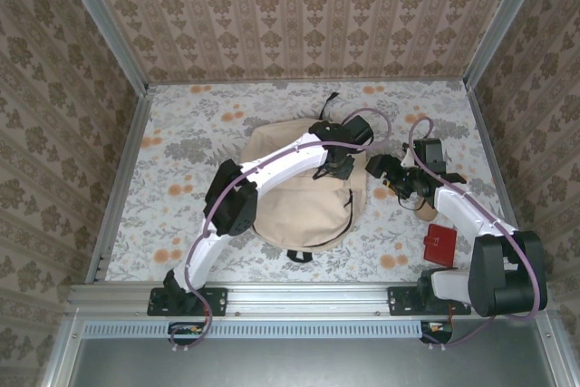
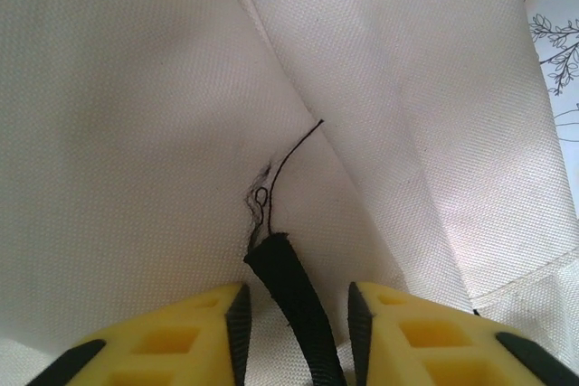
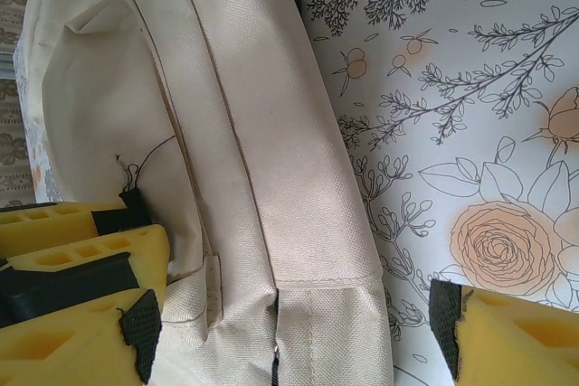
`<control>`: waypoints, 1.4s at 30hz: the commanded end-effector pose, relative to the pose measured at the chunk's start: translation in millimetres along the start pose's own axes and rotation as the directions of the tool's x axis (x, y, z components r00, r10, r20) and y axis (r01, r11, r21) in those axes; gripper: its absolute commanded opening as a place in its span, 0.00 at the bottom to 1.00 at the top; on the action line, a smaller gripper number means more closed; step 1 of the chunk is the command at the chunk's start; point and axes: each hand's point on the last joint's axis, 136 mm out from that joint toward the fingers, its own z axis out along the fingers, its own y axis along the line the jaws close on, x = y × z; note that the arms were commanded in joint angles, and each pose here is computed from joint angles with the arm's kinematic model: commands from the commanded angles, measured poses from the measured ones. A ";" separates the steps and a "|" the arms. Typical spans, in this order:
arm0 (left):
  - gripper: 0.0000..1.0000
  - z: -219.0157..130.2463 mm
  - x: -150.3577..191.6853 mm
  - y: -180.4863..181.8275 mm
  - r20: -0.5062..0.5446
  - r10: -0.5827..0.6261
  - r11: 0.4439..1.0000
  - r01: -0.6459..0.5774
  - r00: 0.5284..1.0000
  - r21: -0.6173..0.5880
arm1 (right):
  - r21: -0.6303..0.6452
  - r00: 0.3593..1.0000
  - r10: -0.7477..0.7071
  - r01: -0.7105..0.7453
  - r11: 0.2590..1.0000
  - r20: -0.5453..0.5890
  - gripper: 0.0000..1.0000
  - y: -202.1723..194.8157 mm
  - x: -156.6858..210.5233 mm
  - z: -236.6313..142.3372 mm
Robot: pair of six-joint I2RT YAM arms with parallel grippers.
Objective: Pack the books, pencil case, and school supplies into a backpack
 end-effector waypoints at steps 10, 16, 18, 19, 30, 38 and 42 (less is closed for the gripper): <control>0.17 1.5 0.1 3.5 -0.015 -0.052 0.999 0.051 0.999 -0.014 | 0.026 1.000 -0.001 0.001 1.000 -0.004 0.80 -10.0 5.6 1.0; 0.00 -18.7 -9.0 0.3 0.045 -0.059 0.998 0.058 0.997 0.014 | -0.020 0.998 -0.046 0.045 0.999 -0.044 0.74 4.4 13.0 8.2; 0.00 -26.4 -9.5 -1.6 0.070 -0.056 0.998 0.053 0.996 0.041 | -0.102 0.996 -0.051 0.044 0.994 -0.074 0.72 19.5 16.3 11.9; 0.00 -31.6 -11.3 -2.6 0.092 -0.061 0.997 0.055 0.994 0.061 | -0.150 0.994 -0.051 0.037 0.988 -0.092 0.69 28.4 17.9 13.7; 0.00 -51.2 -7.7 2.0 0.181 -0.182 0.951 0.126 0.967 0.282 | -0.252 0.973 -0.082 0.026 0.967 -0.215 0.50 64.9 30.6 46.4; 0.00 -40.5 -3.9 6.8 0.152 -0.194 0.947 0.145 0.969 0.287 | -0.240 0.967 -0.086 0.027 0.970 -0.240 0.46 70.9 29.1 66.7; 0.00 -40.3 -3.9 12.0 0.154 -0.197 0.950 0.149 0.968 0.275 | -0.208 0.964 -0.082 0.029 0.978 -0.252 0.38 63.6 31.5 73.8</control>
